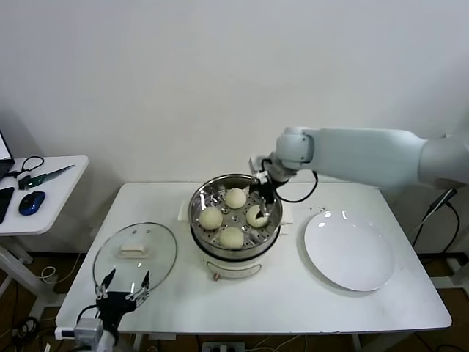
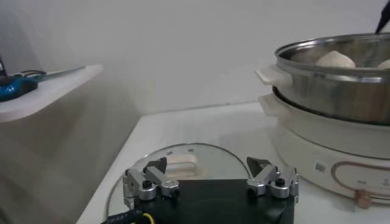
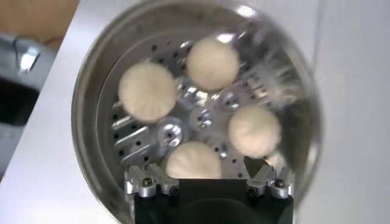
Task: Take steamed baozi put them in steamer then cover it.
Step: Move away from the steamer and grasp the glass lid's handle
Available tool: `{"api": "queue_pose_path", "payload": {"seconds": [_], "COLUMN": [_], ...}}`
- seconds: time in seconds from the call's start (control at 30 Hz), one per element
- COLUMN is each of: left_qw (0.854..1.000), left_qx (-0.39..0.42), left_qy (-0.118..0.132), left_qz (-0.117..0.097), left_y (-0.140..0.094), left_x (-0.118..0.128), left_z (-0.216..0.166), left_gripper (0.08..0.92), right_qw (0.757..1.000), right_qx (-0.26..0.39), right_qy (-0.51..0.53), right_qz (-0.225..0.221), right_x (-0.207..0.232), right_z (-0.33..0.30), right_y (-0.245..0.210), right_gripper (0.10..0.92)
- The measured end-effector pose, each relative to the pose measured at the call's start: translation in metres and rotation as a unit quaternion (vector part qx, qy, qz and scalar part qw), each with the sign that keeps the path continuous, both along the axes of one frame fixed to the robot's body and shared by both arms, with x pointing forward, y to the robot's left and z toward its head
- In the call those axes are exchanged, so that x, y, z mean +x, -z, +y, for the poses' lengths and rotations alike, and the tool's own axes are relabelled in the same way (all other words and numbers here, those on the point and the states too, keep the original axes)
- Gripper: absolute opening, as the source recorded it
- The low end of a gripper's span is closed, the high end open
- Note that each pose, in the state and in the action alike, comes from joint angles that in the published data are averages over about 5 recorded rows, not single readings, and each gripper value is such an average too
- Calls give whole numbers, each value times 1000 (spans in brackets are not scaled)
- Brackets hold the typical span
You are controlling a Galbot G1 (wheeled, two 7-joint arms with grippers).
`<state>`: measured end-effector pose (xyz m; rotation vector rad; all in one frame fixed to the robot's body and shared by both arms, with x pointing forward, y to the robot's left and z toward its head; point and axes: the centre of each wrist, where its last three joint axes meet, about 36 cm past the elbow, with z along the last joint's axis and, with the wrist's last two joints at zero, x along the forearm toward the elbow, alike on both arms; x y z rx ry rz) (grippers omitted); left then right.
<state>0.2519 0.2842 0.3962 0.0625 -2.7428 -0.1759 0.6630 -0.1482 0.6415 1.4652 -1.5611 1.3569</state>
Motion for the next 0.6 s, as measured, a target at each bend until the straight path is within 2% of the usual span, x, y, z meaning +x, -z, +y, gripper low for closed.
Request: {"api": "queue_pose_path", "payload": {"seconds": [0.13,0.27,0.43,0.6], "left_qw": [1000,1000,999,998], "left_qx": [6,7,9,17], "left_qy": [1,0,8,12], "left_qz": [-6,-18,-39,-60], "left_y": [-2,-4,-7,-8], "left_x": [3,7,12,18], "left_z": [2,3,2,6], "left_gripper": [823,823,823,823], "right_qw": [996,976,926,872], "right_qx": [75,169,279,350], "right_qy": [40,99,194,272], "right_qz": [-32,-95,-165,-209], "right_x": [0,-2,-15,-43], "right_z": [-21,-48,-96,-153], "right_y": [-16,-22,-12,22], "right_gripper": [823,823,823,823]}}
